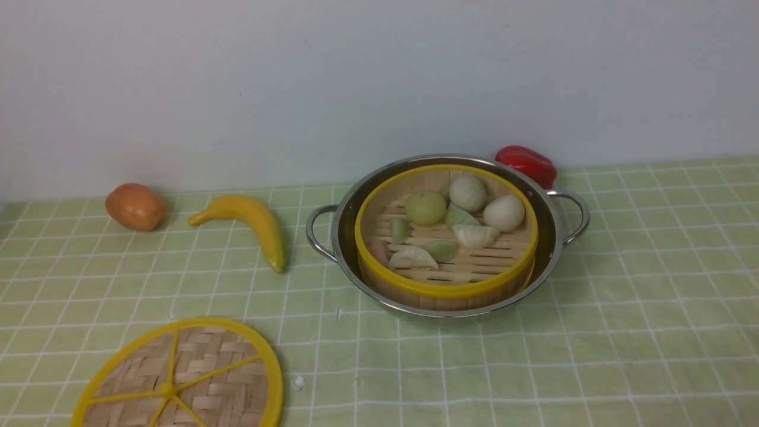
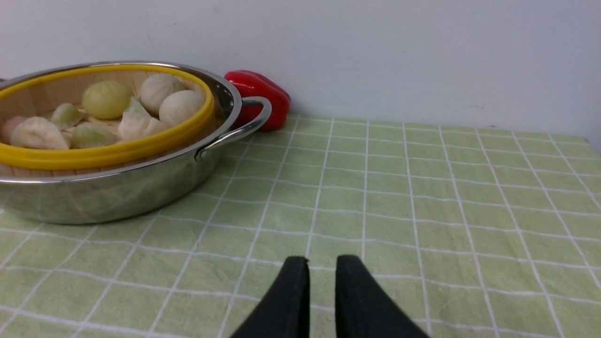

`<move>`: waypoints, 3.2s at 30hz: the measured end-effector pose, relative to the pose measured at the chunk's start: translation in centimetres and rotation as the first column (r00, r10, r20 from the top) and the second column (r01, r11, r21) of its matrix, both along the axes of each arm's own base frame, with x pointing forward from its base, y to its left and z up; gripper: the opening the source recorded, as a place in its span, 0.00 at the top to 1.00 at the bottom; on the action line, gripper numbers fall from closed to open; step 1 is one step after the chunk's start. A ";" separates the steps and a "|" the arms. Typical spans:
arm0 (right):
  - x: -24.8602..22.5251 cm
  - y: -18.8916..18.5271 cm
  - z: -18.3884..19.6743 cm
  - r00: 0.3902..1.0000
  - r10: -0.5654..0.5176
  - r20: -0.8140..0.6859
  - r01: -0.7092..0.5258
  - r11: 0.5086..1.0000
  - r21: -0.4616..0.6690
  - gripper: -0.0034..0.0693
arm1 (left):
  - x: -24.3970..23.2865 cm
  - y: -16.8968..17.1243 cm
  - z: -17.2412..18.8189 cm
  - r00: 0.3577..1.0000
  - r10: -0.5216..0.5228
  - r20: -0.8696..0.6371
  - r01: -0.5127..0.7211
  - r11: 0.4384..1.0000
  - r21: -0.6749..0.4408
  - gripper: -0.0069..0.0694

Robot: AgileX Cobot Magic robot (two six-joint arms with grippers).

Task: Place the steamer in the pot on the green tablecloth, and put the lid on the steamer.
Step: 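Grasp the bamboo steamer lid lying on the table by its centre knob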

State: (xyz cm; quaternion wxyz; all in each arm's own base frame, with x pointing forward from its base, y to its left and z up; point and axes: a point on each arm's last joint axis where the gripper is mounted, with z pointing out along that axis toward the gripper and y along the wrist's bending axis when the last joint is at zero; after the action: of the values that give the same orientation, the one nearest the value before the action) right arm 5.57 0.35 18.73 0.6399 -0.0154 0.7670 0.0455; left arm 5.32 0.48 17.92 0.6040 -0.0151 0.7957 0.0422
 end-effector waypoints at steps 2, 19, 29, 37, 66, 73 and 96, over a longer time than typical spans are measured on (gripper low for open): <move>0.0 0.0 0.0 1.000 0.000 0.000 0.000 1.000 0.000 0.79 | 0.0 0.0 0.0 1.000 0.000 0.000 0.000 1.000 0.000 0.59; 0.0 0.0 0.0 1.000 -0.001 0.000 0.001 1.000 0.005 0.73 | 0.0 0.0 0.0 1.000 0.000 0.000 0.000 1.000 0.000 0.59; 0.0 0.0 0.0 1.000 -0.004 -0.001 0.004 1.000 0.021 0.71 | 0.0 0.0 0.0 1.000 0.001 0.005 -0.001 1.000 -0.016 0.59; 0.0 0.0 0.0 1.000 -0.004 -0.001 0.004 1.000 0.021 0.68 | 0.3 -0.4 2.0 0.971 0.064 0.229 0.025 0.931 -0.364 0.59; 0.0 0.0 0.0 1.000 -0.004 -0.001 0.004 1.000 0.021 0.62 | 13.0 0.3 10.4 0.634 -0.093 -0.767 -0.073 0.981 -0.180 0.59; 0.0 0.0 0.0 1.000 -0.004 -0.001 0.004 1.000 0.021 0.62 | 19.4 0.2 6.4 0.424 -0.232 -0.876 0.072 0.972 -0.223 0.59; 0.0 0.0 0.0 1.000 -0.004 -0.001 0.004 1.000 0.021 0.62 | 24.2 0.4 -1.6 0.238 -0.275 -0.932 0.052 0.961 -0.271 0.75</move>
State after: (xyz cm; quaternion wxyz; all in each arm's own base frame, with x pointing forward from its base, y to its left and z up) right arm 5.57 0.35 18.74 0.6397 -0.0071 0.7668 0.0525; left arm 29.49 0.85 16.36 -0.0093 0.0416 0.9947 -0.0940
